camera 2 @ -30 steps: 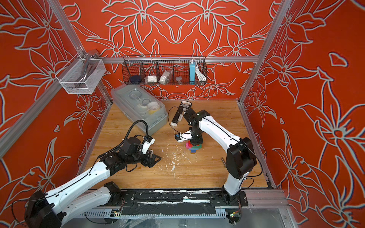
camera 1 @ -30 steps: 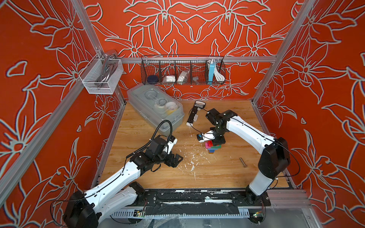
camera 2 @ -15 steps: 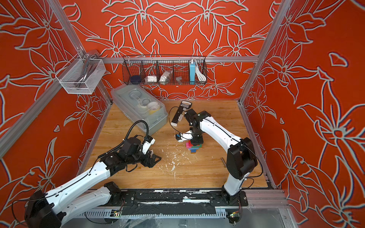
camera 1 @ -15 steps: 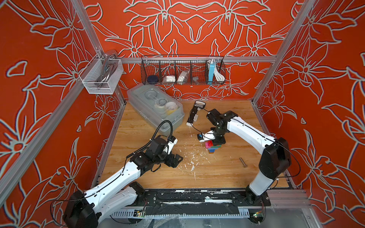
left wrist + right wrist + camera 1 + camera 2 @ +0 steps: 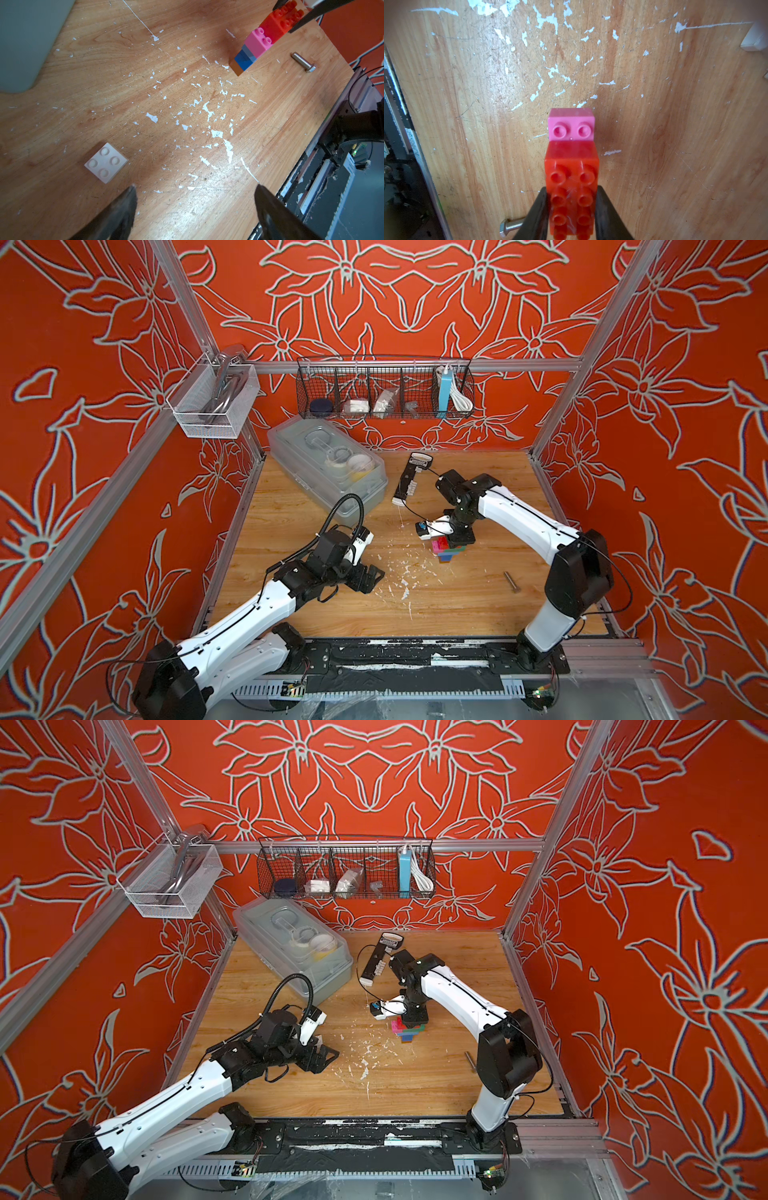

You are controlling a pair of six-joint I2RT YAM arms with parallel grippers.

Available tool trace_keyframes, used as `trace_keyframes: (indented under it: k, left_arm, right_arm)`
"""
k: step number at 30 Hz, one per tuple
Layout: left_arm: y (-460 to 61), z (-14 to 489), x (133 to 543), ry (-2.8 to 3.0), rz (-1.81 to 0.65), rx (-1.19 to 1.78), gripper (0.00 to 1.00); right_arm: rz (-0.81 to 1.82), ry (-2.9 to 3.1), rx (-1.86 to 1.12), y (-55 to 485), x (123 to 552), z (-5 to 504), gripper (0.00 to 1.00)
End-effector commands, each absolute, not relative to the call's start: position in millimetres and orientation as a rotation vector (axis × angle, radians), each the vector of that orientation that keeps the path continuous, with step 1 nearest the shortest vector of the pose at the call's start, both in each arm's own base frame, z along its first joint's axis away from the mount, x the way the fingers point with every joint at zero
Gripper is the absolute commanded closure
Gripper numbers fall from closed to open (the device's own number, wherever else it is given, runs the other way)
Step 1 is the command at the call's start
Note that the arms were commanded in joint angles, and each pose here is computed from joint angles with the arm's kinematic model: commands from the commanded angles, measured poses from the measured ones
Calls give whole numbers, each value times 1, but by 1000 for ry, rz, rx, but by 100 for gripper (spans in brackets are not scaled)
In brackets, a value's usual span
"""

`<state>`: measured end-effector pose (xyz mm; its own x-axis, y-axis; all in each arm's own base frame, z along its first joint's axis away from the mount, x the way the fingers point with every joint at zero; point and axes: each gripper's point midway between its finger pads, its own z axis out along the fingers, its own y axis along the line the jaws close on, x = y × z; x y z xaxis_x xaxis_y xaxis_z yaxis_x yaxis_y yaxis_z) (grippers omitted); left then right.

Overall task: Assemble a spoon with lego
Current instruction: Assemble the lego brick with the lego brick.

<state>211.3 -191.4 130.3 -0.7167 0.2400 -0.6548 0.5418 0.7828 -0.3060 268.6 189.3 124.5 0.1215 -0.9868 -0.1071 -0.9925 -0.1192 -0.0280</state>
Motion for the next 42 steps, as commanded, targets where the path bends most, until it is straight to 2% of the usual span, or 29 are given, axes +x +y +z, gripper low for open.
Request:
trace_keyframes:
  k: [1,17,30,37,42]
  left_arm:
    - [-192,143,212,2328,-634,604,12]
    - [-191,151,209,2296,-609,623,12]
    - [-191,149,209,2297,-592,627,12]
    - [-191,147,208,2309,-588,630,12]
    - [-189,148,208,2309,-579,626,12]
  right_arm:
    - [256,2166,-2394,182,240,81,100]
    - [366,2272,-2451,179,221,42,100]
    - [223,2180,-2375,185,244,74,100]
    - [191,2164,-2338,188,250,82,82]
    - [182,2159,-2316,191,256,86,59]
